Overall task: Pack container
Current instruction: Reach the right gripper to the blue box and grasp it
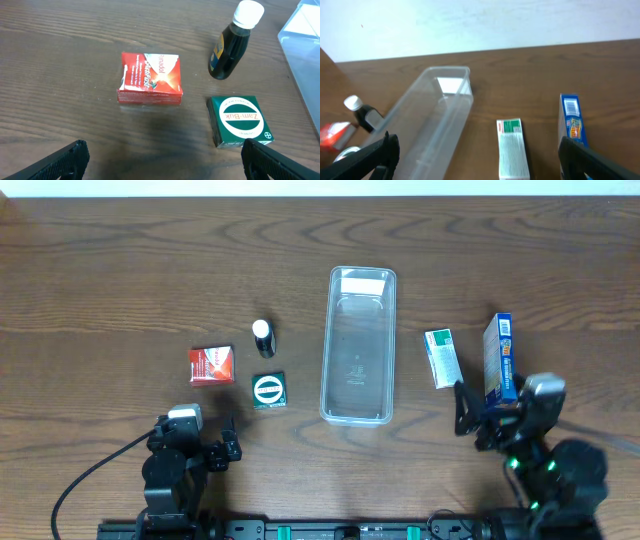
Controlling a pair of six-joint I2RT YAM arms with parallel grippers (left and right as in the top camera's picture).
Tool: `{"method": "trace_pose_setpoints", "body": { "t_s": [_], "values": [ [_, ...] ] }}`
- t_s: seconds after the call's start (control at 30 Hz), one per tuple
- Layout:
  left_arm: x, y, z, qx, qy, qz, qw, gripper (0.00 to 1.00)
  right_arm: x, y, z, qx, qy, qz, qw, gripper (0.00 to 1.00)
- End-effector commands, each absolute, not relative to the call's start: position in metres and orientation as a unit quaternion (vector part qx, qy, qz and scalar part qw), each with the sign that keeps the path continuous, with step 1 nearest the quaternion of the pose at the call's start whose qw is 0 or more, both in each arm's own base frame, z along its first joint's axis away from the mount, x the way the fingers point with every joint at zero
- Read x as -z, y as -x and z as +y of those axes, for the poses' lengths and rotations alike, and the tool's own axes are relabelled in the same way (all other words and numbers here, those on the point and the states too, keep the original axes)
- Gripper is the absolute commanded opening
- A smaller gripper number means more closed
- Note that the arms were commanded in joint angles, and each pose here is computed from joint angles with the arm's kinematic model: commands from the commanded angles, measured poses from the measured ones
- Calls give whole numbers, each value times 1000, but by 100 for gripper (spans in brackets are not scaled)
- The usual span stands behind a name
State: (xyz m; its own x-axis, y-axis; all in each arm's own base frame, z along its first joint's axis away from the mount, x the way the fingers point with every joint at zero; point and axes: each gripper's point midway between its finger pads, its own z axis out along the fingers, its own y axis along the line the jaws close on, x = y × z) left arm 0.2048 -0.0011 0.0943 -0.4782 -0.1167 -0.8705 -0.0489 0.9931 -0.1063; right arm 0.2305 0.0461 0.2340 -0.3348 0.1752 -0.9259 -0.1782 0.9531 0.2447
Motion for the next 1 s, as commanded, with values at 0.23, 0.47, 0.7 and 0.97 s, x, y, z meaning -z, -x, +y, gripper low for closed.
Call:
{"method": "trace_pose_setpoints", "body": {
  "t_s": [0.23, 0.47, 0.7, 0.97],
  "values": [
    [-91, -205, 0, 29, 43, 860, 508, 98, -301, -305, 49, -115, 19, 905, 409, 99],
    [-91, -205, 0, 29, 43, 860, 508, 98, -268, -349, 28, -62, -45, 943, 325, 99],
    [-91, -205, 0, 29, 43, 860, 508, 98, -206, -359, -21, 41, -130, 963, 231, 97],
    [-91, -205, 0, 29, 43, 860, 508, 98, -157, -368, -44, 103, -142, 971, 163, 88]
  ]
}}
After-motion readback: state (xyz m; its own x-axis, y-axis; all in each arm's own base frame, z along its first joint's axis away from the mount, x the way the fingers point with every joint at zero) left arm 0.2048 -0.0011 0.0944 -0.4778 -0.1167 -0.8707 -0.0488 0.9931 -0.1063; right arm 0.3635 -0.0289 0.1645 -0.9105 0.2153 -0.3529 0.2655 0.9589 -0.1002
